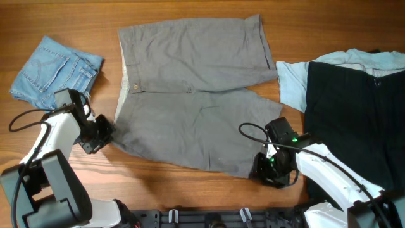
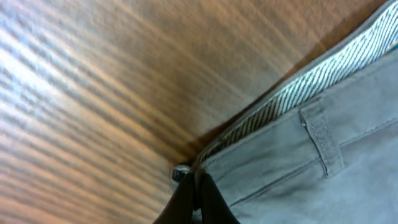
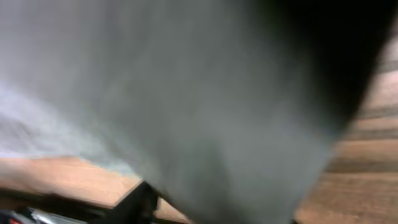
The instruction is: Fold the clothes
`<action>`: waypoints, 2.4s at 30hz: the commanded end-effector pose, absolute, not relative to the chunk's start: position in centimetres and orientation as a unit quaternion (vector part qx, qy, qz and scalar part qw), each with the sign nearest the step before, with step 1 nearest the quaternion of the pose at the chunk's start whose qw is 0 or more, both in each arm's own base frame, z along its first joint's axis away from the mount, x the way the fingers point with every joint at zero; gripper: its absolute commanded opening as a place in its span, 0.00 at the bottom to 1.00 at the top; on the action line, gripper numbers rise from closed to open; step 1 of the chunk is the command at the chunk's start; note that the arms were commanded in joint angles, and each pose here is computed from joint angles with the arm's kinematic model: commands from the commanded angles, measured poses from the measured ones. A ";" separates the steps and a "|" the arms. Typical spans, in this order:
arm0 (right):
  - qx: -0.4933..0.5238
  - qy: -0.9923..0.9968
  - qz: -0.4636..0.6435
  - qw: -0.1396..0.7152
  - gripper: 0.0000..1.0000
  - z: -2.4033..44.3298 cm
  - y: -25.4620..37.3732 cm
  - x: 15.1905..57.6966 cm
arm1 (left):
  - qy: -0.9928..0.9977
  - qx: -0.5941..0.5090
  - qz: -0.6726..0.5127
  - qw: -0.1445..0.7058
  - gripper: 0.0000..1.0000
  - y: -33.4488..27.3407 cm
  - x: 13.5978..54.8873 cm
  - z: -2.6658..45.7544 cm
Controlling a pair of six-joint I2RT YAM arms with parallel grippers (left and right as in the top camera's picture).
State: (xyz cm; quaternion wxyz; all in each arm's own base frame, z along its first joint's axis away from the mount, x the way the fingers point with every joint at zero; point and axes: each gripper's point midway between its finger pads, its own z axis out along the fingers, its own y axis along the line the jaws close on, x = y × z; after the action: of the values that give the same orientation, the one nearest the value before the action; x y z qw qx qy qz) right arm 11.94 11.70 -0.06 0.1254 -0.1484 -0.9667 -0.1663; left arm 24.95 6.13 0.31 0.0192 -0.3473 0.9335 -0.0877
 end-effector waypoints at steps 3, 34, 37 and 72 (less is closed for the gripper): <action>-0.180 -0.968 -0.144 0.103 0.32 -0.6 11.0 12.9 | 0.937 -0.328 -0.096 0.075 0.04 6.0 25.8 4.2; -0.119 -0.940 -0.084 -0.310 0.04 31.5 8.1 28.7 | 0.886 -0.394 0.008 0.244 0.04 9.4 22.9 23.9; -0.120 -0.955 -0.038 -0.269 0.04 27.5 8.5 32.4 | 0.889 -0.390 -0.011 0.241 0.04 9.9 26.3 22.5; -0.066 -0.982 -0.163 0.062 1.00 5.7 6.3 31.0 | 0.952 -0.284 -0.102 0.055 0.82 5.7 30.5 4.4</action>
State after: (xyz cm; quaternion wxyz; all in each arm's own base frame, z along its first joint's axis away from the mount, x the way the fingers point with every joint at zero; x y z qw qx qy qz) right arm 33.40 2.78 8.14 0.0184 -0.1097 -0.9917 -0.0646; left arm 31.35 8.71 6.86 0.0762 -0.3465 0.9340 -0.0419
